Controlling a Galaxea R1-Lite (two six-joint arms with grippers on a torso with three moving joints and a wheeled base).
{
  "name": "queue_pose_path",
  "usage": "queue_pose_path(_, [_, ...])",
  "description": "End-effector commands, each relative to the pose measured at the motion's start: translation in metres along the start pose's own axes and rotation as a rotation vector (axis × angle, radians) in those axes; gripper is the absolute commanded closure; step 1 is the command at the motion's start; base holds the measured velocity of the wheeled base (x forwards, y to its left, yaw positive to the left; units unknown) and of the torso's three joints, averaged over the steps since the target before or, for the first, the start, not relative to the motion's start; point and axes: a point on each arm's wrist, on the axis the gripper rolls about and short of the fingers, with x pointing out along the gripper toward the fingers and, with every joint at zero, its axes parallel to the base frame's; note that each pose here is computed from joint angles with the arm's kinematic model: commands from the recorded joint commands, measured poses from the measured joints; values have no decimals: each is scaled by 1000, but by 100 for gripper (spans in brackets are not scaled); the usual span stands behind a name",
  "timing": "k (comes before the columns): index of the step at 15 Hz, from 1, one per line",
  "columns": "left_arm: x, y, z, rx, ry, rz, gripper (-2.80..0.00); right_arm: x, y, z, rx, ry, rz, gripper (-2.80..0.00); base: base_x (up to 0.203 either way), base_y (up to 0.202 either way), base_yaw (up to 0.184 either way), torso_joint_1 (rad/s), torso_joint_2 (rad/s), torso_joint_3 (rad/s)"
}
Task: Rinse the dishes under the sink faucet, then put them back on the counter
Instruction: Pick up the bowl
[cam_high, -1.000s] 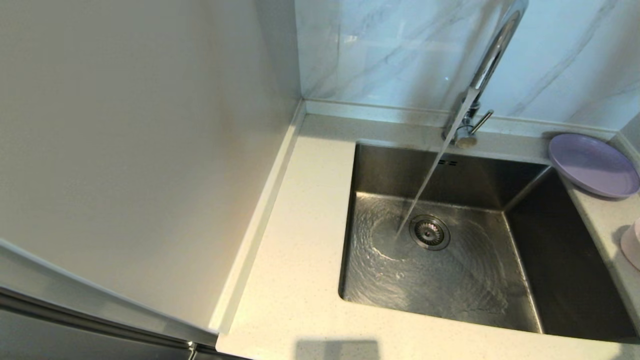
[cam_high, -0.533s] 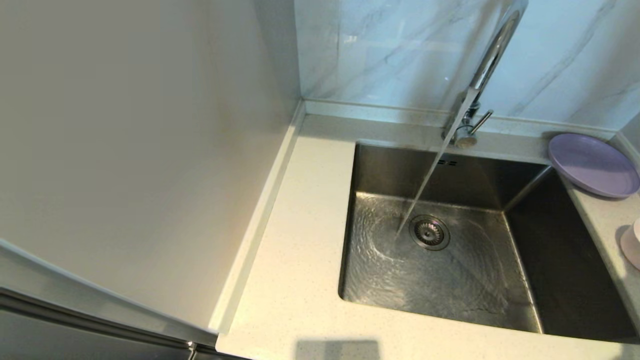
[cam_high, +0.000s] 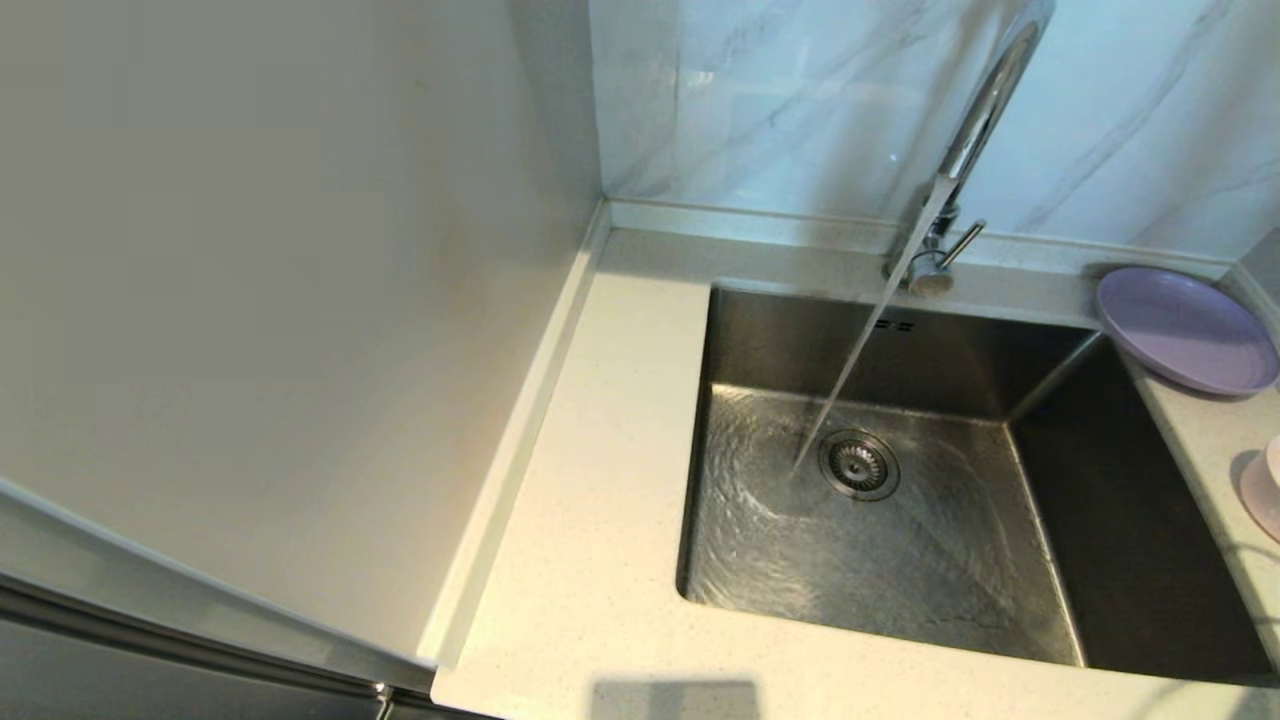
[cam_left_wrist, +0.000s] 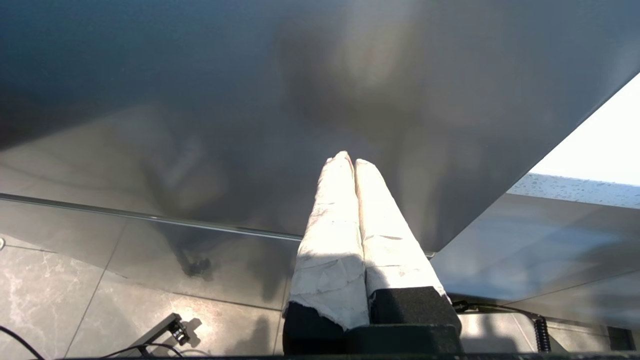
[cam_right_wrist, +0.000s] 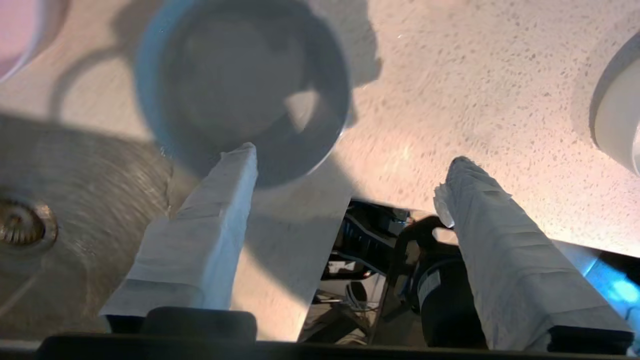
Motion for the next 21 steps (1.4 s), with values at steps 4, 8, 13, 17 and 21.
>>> queue_pose_path(4, [0, 0, 0, -1, 0, 0, 0, 39, -13, 5, 26, 102, -77, -280, 0, 0, 0, 0, 0, 0])
queue_pose_path(8, [0, 0, 0, -1, 0, 0, 0, 43, -12, 5, -27, 143, -31, -280, 0, 0, 0, 0, 0, 0])
queue_pose_path(13, [0, 0, 0, -1, 0, 0, 0, 52, -8, 7, -29, 200, 50, -280, 0, 0, 0, 0, 0, 0])
queue_pose_path(17, [0, 0, 0, -1, 0, 0, 0, 67, -10, 4, 53, 217, 37, -280, 0, 0, 0, 0, 0, 0])
queue_pose_path(21, [0, 0, 0, -1, 0, 0, 0, 71, -8, 4, 56, 250, 62, -280, 0, 0, 0, 0, 0, 0])
